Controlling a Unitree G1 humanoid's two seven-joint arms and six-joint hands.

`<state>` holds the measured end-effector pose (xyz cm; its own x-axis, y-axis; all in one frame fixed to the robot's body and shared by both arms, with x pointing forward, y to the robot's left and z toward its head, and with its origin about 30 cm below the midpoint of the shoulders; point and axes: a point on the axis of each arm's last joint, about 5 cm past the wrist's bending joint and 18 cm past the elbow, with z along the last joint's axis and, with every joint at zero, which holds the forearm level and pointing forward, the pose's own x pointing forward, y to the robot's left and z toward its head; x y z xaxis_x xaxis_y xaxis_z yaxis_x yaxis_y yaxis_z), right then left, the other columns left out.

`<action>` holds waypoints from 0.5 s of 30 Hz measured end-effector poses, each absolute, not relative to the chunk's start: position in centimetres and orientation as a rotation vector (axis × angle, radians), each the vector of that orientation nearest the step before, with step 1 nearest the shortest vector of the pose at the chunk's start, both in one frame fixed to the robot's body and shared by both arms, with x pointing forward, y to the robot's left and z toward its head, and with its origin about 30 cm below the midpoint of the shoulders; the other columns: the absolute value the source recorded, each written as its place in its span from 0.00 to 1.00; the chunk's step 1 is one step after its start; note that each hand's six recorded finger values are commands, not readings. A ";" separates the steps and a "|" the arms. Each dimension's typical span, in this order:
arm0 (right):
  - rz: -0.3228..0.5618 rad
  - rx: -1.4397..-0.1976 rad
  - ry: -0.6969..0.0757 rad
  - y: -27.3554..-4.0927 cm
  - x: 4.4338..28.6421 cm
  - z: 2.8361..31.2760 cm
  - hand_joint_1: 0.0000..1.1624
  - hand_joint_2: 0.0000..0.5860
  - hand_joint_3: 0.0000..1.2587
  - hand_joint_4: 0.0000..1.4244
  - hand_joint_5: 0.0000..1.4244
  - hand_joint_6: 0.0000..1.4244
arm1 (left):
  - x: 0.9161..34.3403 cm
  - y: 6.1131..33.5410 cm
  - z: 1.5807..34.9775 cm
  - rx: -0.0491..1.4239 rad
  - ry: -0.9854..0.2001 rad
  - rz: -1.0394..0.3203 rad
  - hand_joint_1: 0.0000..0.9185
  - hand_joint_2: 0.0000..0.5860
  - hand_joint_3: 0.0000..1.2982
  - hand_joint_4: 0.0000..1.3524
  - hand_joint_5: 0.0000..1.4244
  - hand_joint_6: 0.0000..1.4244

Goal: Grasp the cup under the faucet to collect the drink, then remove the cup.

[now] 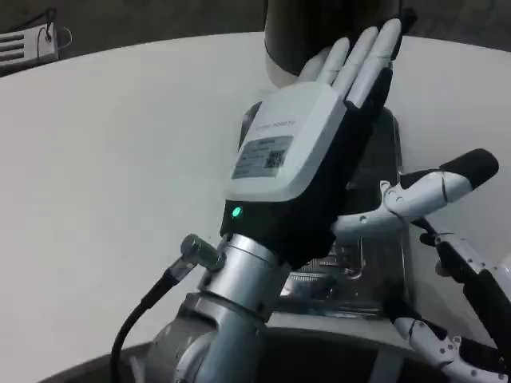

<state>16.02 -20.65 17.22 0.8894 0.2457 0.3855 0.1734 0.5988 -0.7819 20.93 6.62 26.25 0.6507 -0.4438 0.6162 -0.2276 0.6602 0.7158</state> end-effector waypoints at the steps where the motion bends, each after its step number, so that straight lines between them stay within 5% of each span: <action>1: 0.043 -0.938 -0.492 -20.6 16.0 17.2 0.28 0.64 0.04 0.06 0.11 0.23 | 20.9 6.6 26.3 0.869 -0.881 -0.143 0.00 0.26 0.00 0.00 0.00 0.00; 15: 0.044 -0.934 -0.496 -20.6 16.3 17.3 0.28 0.64 0.04 0.06 0.11 0.23 | 20.9 6.9 26.4 0.889 -0.881 -0.139 0.00 0.26 0.00 0.00 0.00 0.00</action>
